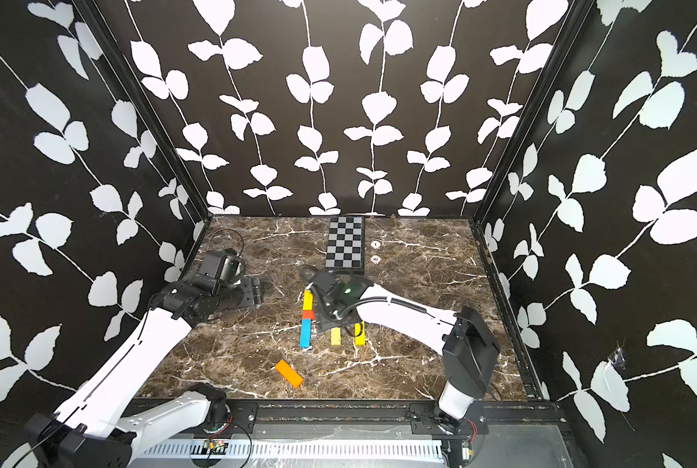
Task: Assemble the letter h with building blocks
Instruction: Pick up the building block from the center of the board, then assemble the building block at the center of the board.
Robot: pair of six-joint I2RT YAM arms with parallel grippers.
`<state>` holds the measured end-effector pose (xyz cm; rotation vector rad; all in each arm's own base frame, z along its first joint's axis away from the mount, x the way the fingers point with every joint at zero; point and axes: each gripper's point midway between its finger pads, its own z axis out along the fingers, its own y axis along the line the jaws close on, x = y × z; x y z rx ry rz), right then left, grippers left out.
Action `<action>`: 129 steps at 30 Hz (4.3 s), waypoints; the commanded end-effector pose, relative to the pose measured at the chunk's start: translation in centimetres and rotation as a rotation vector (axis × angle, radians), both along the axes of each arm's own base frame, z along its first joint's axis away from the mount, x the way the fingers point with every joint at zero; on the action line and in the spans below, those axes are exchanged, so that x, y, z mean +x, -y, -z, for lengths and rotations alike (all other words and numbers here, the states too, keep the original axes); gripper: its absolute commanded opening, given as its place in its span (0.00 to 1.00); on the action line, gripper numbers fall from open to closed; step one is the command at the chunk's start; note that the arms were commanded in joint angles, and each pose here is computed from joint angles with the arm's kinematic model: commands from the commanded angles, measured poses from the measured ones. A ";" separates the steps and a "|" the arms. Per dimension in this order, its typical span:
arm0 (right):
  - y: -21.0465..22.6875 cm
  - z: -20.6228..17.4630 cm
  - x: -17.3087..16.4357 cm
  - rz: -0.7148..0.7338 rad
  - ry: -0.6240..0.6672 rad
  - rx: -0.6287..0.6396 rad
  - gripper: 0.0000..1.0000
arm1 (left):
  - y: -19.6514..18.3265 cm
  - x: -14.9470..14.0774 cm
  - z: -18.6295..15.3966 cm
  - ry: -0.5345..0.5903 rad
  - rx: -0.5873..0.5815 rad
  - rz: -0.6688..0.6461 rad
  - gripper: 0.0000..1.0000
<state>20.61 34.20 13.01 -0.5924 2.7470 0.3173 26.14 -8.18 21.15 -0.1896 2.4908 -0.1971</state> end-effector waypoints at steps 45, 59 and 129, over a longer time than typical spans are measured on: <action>2.5 0.4 -2.9 -0.037 -0.012 -0.088 0.16 | -2.9 -2.5 2.8 -0.040 -0.009 -0.101 0.86; 19.4 7.4 -0.5 0.383 -0.197 -0.210 0.19 | 2.9 -1.7 9.0 -0.234 -0.232 0.023 0.77; 20.0 11.3 4.2 0.387 -0.224 -0.321 0.44 | 2.3 -1.8 9.2 -0.233 -0.199 0.009 0.77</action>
